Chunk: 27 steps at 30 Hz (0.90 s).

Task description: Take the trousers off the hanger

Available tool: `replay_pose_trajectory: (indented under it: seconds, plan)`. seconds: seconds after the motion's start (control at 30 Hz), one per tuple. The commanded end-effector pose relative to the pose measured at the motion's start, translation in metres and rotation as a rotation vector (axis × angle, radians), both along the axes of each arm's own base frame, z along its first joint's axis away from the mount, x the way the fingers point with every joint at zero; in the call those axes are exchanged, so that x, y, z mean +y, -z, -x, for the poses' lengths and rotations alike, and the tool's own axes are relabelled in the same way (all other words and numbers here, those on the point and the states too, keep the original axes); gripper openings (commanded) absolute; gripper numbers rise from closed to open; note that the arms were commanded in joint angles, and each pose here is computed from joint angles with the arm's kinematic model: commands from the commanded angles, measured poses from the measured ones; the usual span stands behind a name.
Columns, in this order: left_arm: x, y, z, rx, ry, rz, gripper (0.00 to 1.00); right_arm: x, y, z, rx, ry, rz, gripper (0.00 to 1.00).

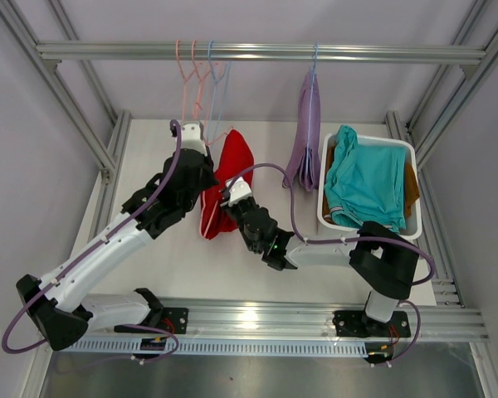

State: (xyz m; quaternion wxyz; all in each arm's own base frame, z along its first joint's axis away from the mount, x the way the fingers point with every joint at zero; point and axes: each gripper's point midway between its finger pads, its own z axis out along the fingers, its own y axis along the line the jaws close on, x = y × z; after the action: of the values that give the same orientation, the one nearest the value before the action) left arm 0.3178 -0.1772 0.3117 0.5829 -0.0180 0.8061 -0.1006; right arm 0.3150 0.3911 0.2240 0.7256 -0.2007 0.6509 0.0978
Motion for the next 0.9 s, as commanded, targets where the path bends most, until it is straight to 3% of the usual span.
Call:
replay_pose_trajectory:
  seconds: [0.0, 0.07, 0.33, 0.67, 0.87]
  plan:
    - [0.000, -0.039, -0.002, -0.083, -0.006, 0.086, 0.00, -0.003, -0.043, -0.010, -0.046, 0.028, -0.167, 0.10]
    - [0.000, -0.038, -0.002, -0.081, -0.003, 0.085, 0.00, -0.005, -0.048, -0.010, -0.050, 0.029, -0.169, 0.00]
    - [-0.002, -0.038, -0.002, -0.080, 0.001, 0.086, 0.00, -0.024, -0.106, 0.006, -0.089, 0.033, -0.171, 0.00]
    - [-0.004, -0.033, -0.002, -0.071, 0.005, 0.094, 0.00, -0.092, -0.256, 0.035, -0.226, 0.105, -0.275, 0.00]
    - [-0.009, -0.028, -0.004, -0.057, 0.016, 0.083, 0.00, -0.132, -0.319, 0.049, -0.279, 0.168, -0.235, 0.00]
